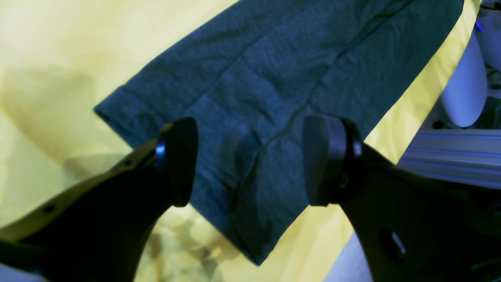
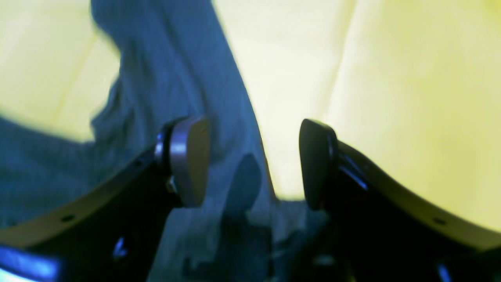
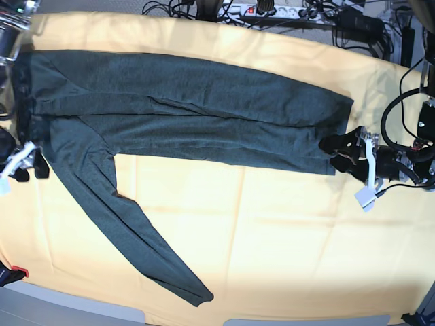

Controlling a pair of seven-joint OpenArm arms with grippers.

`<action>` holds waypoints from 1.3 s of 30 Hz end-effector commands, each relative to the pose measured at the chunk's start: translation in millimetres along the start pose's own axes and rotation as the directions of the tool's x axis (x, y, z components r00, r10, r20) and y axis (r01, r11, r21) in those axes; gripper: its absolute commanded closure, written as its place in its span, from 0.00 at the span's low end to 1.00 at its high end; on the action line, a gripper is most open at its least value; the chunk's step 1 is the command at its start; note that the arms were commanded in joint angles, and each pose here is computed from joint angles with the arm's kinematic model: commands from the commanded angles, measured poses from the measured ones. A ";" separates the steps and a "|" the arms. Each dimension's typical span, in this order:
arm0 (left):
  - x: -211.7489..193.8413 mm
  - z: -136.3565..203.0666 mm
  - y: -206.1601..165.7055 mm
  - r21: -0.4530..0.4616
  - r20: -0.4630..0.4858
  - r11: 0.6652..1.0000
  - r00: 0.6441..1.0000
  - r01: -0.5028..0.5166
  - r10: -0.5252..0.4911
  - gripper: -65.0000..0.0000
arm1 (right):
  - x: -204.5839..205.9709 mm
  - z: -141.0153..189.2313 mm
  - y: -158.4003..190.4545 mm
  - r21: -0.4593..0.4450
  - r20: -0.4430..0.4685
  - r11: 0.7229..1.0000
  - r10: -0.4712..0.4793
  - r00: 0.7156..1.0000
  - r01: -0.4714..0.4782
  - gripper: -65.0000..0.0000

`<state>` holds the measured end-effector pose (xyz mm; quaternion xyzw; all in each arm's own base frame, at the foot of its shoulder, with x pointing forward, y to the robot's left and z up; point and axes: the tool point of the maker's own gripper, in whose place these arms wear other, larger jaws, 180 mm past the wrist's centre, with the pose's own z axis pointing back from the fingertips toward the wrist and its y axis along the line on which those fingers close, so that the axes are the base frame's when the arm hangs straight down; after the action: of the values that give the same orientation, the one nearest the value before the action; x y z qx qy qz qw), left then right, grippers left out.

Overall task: Fold the T-shirt properly
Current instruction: 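Grasp the loose sleeve cuff with the right gripper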

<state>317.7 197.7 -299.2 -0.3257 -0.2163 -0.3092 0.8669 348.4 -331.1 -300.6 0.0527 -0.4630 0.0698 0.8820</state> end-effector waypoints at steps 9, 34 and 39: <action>12.0 13.0 6.2 0.043 0.025 0.999 0.999 0.034 -0.035 0.34 | 27.9 -39.7 2.2 -0.014 0.095 0.992 -0.124 0.988 0.126 0.43; -4.2 -4.8 -2.6 -0.005 0.011 1.000 1.000 0.000 0.000 0.34 | 14.5 -113.2 48.5 0.217 -0.060 0.904 -0.365 0.929 0.369 0.43; -3.3 -4.6 -2.4 -0.004 0.014 1.000 1.000 0.001 -0.001 0.34 | 7.6 -118.5 70.9 0.264 -0.117 0.915 -0.285 0.951 0.306 0.48</action>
<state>303.2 191.7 -321.0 -0.3297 -0.1942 -0.3057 0.8719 429.4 -235.7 -371.8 0.2498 -0.3917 -0.0037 0.8855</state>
